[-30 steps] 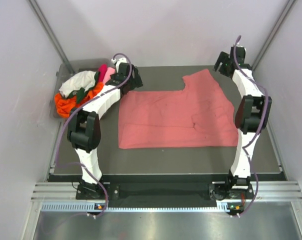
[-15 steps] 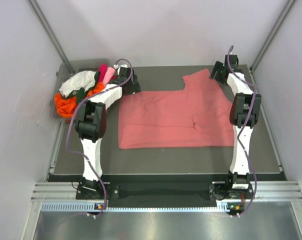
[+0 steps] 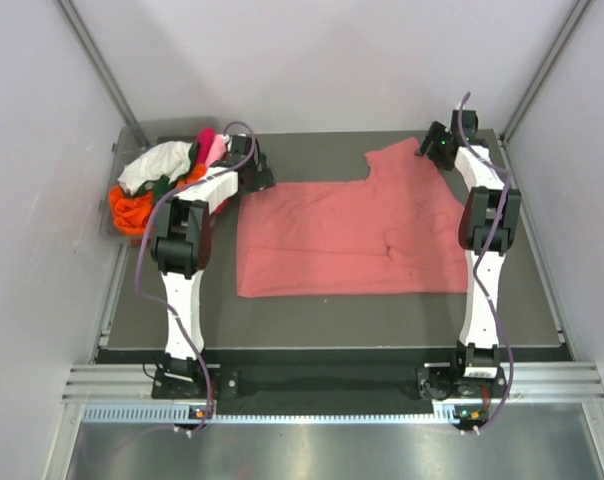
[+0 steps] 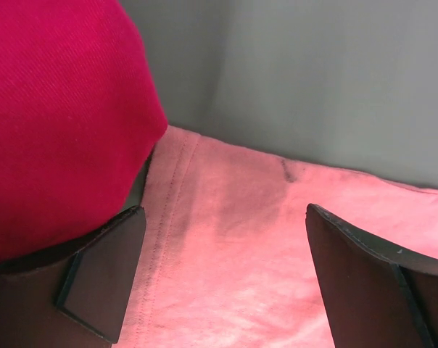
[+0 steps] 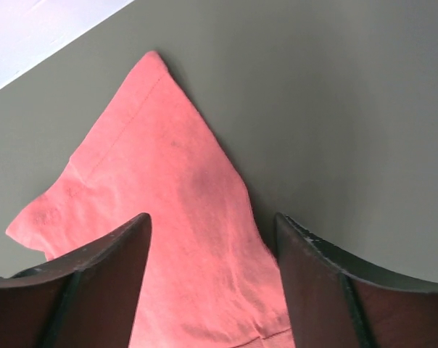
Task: Fold and stack the t-shirts
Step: Fold the tshirt
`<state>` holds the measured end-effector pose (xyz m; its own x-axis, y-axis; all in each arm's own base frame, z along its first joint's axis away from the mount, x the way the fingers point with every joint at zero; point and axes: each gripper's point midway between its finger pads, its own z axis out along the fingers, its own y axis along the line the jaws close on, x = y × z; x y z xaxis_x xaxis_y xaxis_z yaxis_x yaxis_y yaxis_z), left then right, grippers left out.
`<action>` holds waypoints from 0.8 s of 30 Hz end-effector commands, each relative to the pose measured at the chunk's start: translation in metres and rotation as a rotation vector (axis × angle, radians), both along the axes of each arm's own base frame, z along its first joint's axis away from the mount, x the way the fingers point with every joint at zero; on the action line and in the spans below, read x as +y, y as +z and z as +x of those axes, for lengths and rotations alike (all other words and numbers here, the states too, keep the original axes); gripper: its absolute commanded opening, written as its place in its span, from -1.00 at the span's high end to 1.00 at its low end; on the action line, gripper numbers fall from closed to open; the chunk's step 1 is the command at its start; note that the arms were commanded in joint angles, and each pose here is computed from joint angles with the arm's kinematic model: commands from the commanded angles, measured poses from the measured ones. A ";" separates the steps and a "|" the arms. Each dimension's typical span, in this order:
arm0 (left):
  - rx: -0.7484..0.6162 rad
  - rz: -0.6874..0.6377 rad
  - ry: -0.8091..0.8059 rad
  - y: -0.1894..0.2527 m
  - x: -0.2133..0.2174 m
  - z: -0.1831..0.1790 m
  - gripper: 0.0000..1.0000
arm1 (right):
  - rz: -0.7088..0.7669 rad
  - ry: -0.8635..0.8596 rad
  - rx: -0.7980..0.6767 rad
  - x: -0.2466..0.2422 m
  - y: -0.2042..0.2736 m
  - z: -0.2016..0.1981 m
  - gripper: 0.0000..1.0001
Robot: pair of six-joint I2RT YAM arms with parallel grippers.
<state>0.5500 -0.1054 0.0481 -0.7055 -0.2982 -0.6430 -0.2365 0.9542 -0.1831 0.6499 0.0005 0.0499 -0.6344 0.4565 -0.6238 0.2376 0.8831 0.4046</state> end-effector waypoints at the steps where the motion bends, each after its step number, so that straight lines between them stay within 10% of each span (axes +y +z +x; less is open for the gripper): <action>1: -0.016 -0.040 0.045 0.006 0.015 0.010 -0.92 | 0.040 0.012 -0.004 0.005 0.000 0.004 -0.34; 6: -0.011 -0.036 0.062 0.003 0.022 0.012 -0.89 | 0.056 0.024 -0.002 0.005 -0.002 0.005 -0.12; 14: 0.010 -0.011 0.093 -0.002 0.034 0.012 -0.78 | 0.064 0.007 0.006 0.001 -0.004 0.004 0.75; 24: 0.029 0.023 0.121 -0.011 0.044 0.021 -0.50 | 0.070 -0.044 -0.034 -0.020 0.000 -0.005 0.98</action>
